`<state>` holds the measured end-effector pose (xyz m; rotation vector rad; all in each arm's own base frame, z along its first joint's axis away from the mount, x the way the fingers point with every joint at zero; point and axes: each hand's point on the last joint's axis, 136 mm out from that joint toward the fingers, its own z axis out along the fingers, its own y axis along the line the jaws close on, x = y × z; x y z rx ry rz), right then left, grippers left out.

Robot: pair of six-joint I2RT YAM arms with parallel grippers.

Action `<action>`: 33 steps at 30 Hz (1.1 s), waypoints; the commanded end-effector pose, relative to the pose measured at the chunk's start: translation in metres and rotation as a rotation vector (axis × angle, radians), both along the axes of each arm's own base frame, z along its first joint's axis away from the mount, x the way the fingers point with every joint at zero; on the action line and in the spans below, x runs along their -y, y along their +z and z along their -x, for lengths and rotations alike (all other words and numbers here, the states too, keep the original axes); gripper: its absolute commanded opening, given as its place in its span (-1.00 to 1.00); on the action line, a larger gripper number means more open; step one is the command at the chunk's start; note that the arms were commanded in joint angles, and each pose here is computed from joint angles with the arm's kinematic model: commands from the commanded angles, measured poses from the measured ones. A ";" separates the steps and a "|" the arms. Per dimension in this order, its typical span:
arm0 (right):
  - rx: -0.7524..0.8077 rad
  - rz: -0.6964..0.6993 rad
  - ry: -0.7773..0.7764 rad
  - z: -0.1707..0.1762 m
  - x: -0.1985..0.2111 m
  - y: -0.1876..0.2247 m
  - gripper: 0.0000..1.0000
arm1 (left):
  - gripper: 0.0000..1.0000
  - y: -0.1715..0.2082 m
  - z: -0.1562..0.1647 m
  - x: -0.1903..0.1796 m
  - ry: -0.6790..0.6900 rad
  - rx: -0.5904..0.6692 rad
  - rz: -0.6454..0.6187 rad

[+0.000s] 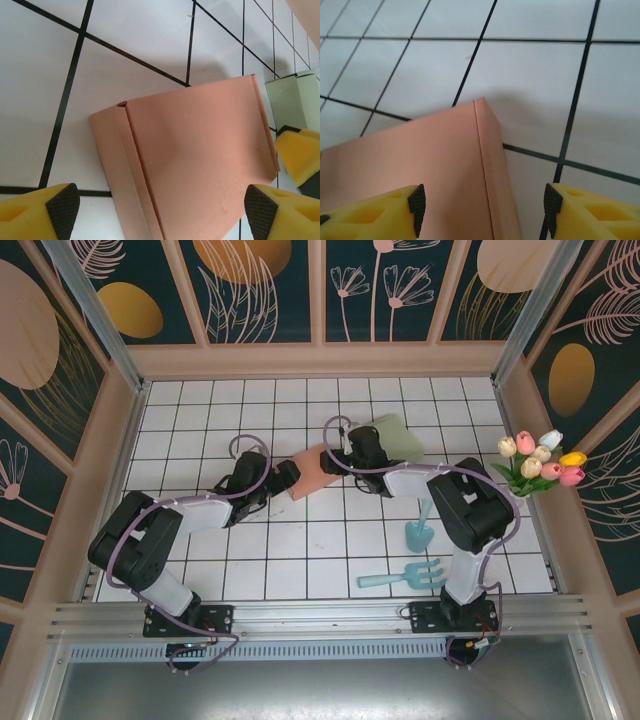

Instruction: Fold the paper box

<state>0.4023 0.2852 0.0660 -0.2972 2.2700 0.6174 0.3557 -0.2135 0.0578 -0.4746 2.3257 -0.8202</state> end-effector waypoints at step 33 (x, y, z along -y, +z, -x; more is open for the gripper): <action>0.046 -0.079 0.031 -0.066 -0.037 0.007 0.25 | 0.78 0.008 -0.163 -0.032 0.163 0.034 -0.100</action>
